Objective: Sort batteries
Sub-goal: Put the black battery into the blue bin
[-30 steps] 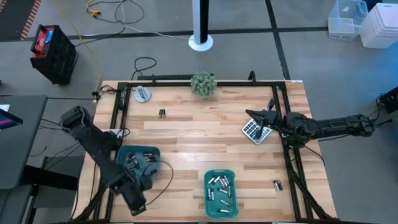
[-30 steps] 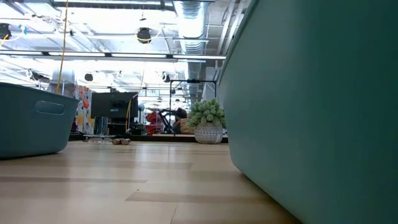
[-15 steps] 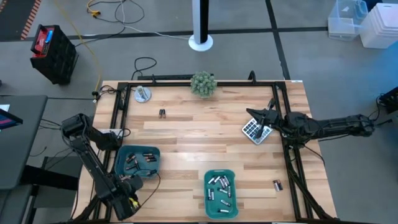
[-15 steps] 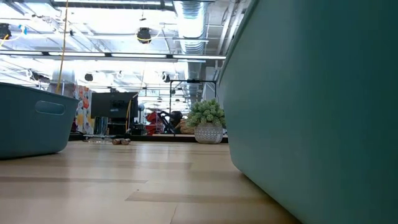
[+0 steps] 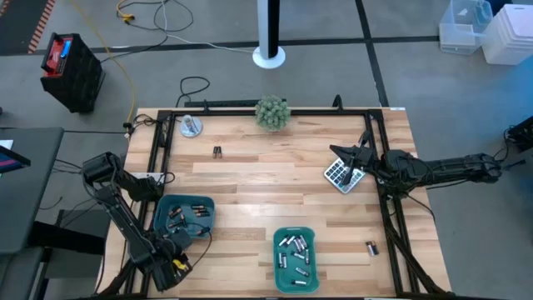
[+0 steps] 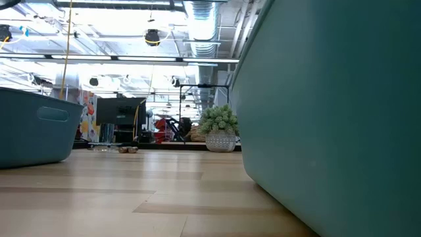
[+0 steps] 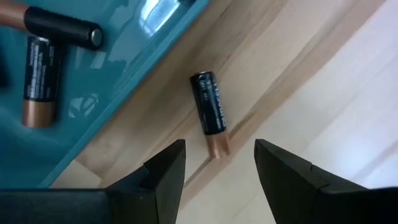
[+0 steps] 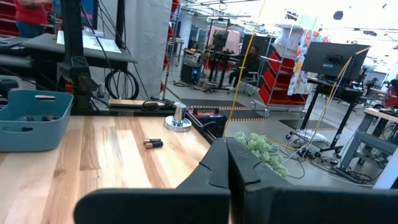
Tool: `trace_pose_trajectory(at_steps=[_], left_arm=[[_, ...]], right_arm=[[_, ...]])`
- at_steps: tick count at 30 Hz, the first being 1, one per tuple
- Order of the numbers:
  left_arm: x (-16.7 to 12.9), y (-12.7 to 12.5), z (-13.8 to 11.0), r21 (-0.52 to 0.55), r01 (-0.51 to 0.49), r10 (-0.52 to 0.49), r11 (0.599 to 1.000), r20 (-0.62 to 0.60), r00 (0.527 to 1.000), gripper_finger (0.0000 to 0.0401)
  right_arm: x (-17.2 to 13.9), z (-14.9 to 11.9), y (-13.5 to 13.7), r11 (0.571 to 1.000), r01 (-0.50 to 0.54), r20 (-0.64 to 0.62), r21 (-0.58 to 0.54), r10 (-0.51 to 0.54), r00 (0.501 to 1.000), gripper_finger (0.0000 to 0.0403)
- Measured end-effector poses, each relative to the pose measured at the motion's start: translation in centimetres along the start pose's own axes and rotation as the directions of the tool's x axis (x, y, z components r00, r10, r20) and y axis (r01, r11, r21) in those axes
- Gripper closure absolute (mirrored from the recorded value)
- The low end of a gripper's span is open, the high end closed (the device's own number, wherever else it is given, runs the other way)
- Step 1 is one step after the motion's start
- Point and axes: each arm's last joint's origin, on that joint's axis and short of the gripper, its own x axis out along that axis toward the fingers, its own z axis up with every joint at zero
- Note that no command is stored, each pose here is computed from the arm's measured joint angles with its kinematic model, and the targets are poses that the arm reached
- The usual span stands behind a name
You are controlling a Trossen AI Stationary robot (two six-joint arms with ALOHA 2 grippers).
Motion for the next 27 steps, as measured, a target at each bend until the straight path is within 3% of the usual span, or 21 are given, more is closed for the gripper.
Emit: trace_pose_trajectory(at_steps=[16, 27], left_arm=[[2.1, 1.1, -0.1, -0.058, 0.034, -0.033, 0.998, 0.015, 0.999, 0.0223], [2.1, 0.8, -0.1, -0.035, 0.066, -0.065, 0.997, 0.026, 0.998, 0.0303]], right_arm=[[0.1, 0.0, -0.2, 1.000, 0.015, -0.002, 0.004, -0.015, 1.000, 0.0399], [0.2, -0.1, -0.3, 1.000, 0.026, -0.006, 0.006, -0.026, 1.000, 0.0399]])
